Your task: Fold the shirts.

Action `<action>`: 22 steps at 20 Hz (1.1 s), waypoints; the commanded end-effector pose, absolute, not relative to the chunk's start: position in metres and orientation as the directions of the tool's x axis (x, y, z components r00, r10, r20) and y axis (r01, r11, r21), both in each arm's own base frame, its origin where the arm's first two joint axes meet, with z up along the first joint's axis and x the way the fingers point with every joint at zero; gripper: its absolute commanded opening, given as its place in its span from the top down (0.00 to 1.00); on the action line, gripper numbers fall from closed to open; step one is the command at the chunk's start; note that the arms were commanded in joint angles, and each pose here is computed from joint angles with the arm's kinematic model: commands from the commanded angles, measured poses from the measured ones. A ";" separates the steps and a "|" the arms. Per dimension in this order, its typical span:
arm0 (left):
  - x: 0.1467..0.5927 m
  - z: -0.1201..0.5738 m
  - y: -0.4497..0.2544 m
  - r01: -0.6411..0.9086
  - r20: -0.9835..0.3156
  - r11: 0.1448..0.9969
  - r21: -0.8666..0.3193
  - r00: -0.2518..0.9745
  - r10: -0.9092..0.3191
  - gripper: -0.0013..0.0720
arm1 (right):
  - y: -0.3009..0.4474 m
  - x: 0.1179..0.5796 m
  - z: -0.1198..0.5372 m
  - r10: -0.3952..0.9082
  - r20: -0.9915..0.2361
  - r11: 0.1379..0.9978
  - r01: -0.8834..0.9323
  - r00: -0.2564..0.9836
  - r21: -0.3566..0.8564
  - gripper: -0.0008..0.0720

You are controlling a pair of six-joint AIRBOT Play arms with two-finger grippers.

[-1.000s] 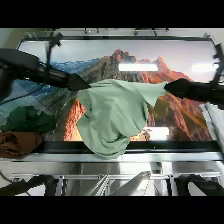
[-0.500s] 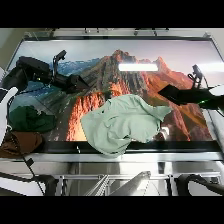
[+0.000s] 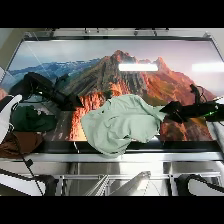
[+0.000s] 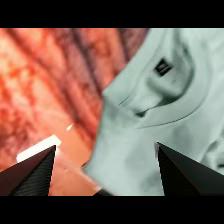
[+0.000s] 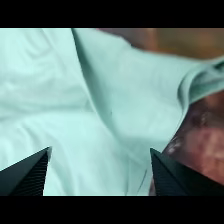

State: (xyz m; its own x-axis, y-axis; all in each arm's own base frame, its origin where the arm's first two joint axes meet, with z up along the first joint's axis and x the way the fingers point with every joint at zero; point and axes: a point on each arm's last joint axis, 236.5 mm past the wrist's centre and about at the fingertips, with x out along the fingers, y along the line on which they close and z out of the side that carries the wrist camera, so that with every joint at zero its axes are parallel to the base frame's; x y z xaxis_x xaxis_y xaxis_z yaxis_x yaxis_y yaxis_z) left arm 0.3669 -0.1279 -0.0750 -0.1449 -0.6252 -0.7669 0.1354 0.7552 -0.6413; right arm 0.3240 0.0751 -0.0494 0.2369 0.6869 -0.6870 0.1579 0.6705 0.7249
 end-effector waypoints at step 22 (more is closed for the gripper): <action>0.331 -0.076 -0.096 0.079 -0.765 0.773 -0.629 -0.237 -0.598 0.96 | 0.057 0.293 -0.040 0.787 -0.554 0.510 0.220 0.270 0.832 0.03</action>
State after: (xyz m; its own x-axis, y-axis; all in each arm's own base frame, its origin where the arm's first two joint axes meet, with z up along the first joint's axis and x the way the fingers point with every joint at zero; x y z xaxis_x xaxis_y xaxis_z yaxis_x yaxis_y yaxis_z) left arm 0.3304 -0.1237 -0.0791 -0.3119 -0.5760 -0.7556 0.1504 0.7553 -0.6379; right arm 0.3183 0.0708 -0.0183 0.3220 0.8043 -0.4994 0.1430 0.4801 0.8655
